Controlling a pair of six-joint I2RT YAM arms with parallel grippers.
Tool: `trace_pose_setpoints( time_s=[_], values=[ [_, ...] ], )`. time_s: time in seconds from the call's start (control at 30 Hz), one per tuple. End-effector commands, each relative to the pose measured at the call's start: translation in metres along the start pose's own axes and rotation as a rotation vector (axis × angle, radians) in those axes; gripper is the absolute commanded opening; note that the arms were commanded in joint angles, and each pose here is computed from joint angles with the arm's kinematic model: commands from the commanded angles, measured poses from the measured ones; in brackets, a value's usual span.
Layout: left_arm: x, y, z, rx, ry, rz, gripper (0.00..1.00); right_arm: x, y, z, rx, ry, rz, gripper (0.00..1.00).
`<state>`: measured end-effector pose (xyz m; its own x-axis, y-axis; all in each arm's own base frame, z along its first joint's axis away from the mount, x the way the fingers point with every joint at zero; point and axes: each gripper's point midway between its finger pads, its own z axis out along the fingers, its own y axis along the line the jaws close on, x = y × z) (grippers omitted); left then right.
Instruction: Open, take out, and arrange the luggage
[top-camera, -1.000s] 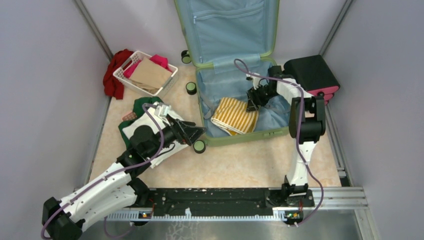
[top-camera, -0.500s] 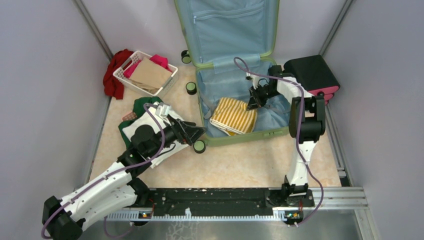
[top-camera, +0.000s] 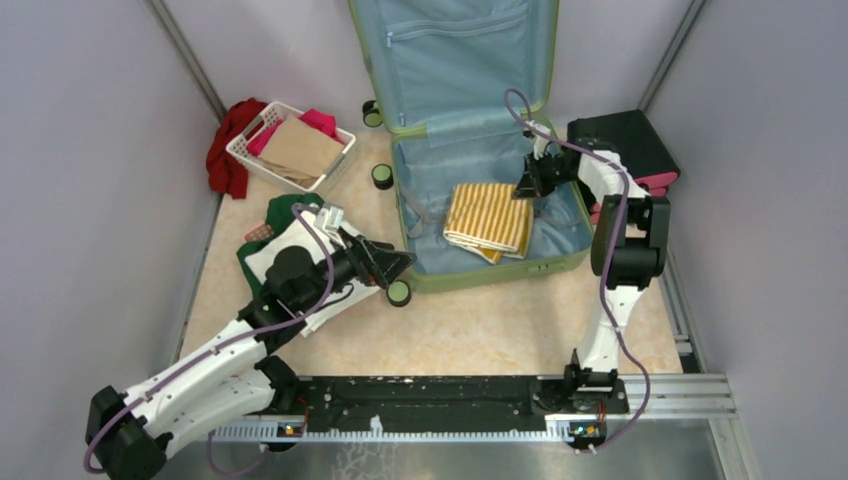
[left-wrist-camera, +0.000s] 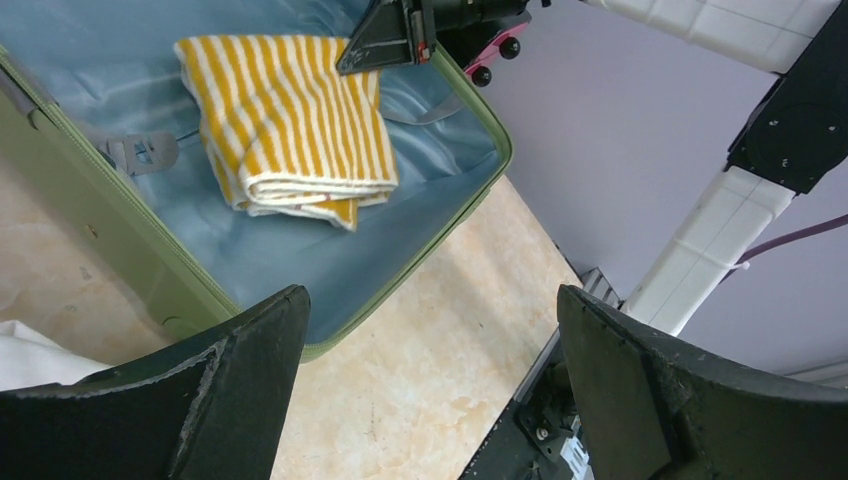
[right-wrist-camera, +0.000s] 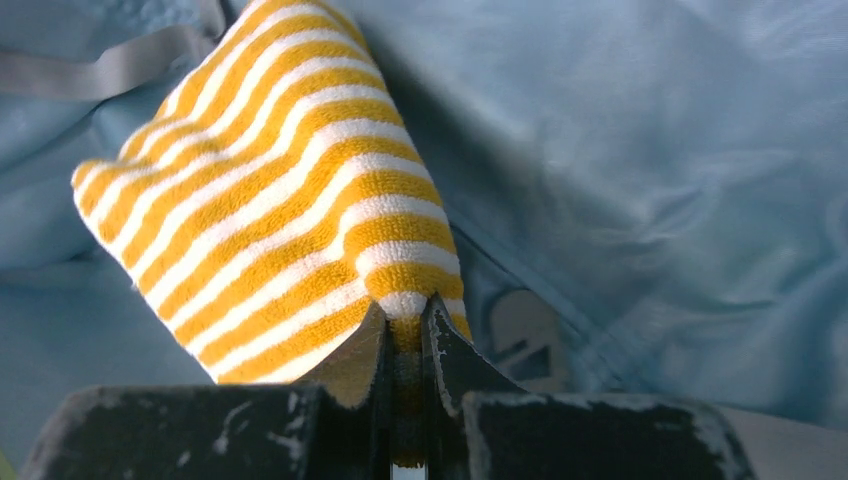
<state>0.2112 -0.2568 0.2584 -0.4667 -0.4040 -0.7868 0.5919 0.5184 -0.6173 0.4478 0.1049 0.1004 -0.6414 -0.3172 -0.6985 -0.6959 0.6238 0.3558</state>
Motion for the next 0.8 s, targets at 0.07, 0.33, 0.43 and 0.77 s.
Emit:
trace_pose_setpoints(
  time_s=[0.07, 0.33, 0.43, 0.77],
  values=[
    [-0.027, -0.021, 0.026, 0.054, -0.023, 0.068, 0.99, -0.059, -0.018, -0.029, 0.089, -0.147, -0.075, 0.00],
    [-0.018, 0.013, 0.106, -0.073, 0.118, 0.064, 0.98, -0.065, -0.015, -0.036, 0.077, -0.188, -0.078, 0.00],
    [-0.007, 0.037, 0.140, -0.143, 0.194, 0.035, 0.99, -0.067, -0.013, -0.039, 0.062, -0.203, -0.075, 0.00],
    [0.013, 0.073, 0.186, -0.063, 0.294, 0.015, 0.98, -0.099, 0.023, -0.078, -0.007, -0.328, -0.159, 0.00]
  ],
)
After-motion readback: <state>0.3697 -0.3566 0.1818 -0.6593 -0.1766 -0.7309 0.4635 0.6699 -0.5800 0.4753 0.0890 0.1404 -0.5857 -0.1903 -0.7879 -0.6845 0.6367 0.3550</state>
